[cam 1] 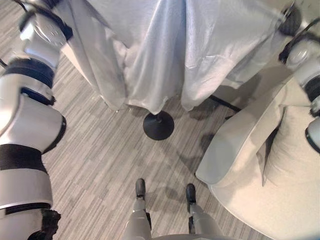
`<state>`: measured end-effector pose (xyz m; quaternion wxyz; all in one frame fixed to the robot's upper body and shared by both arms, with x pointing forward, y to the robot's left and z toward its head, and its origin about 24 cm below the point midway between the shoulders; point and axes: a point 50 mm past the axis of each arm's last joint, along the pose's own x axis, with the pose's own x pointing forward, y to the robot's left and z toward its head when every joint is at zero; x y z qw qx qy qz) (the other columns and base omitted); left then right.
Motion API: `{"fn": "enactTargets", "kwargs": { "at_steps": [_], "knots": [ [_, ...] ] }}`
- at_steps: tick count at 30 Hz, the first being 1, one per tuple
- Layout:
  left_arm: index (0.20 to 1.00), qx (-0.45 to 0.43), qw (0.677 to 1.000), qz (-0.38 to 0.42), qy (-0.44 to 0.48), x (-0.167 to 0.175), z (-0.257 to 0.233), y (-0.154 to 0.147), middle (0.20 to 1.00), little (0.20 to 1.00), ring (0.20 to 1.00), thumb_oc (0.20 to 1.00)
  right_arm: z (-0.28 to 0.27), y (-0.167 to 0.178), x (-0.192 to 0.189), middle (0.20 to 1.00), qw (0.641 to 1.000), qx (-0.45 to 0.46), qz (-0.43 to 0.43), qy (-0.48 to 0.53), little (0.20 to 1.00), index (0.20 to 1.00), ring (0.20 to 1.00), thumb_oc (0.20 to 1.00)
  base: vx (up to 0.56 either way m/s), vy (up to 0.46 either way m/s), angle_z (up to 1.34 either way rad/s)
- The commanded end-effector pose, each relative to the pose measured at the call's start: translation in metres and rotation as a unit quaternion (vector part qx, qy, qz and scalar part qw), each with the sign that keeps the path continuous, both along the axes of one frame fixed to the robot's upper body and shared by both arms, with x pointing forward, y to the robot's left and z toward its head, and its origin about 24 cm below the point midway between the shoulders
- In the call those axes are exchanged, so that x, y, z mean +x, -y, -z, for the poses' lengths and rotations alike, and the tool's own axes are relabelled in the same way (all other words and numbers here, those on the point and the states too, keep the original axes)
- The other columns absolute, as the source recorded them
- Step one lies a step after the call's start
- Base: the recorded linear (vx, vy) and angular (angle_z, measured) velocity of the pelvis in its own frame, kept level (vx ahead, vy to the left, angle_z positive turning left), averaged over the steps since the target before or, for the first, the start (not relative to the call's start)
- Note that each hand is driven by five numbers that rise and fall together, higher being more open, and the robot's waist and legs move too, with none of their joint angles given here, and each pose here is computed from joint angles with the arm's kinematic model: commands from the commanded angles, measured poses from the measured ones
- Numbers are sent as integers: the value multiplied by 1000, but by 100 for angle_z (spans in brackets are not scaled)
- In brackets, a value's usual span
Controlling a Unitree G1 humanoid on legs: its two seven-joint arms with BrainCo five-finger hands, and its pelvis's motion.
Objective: Hang the clothes on the sofa on the clothes rack.
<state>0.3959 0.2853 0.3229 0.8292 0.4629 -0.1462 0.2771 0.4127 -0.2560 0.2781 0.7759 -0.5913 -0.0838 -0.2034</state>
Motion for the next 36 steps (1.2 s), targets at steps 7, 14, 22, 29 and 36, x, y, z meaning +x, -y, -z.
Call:
{"fn": "enactTargets", "kwargs": {
  "at_steps": [7, 14, 22, 29, 36],
  "knots": [
    [200, -12, 998, -40, 37, -12, -22, -19, 200, 200, 200, 200, -13, 47, -17, 200, 995, 68, 66, 32, 200, 200, 200, 200, 0, 0, 0],
    [200, -83, 996, -1, 30, -3, 21, -14, 200, 200, 200, 200, 52, 22, -10, 200, 977, 211, -24, 23, 200, 200, 200, 200, 0, 0, 0],
    [200, -142, 984, 103, 34, 8, 61, 29, 200, 200, 200, 200, 109, -15, -17, 200, 921, 371, -112, 36, 200, 200, 200, 200, 0, 0, 0],
    [200, -161, 969, 185, 27, 16, 75, 83, 200, 200, 200, 200, 121, -36, -18, 200, 897, 419, -131, 45, 200, 200, 200, 200, -5, 1, 0],
    [1000, -169, 952, 254, 35, 15, 75, 120, 1000, 1000, 1000, 1000, 115, -37, -21, 1000, 877, 450, -148, 76, 1000, 1000, 1000, 1000, -20, 6, 0]
  ]
}}
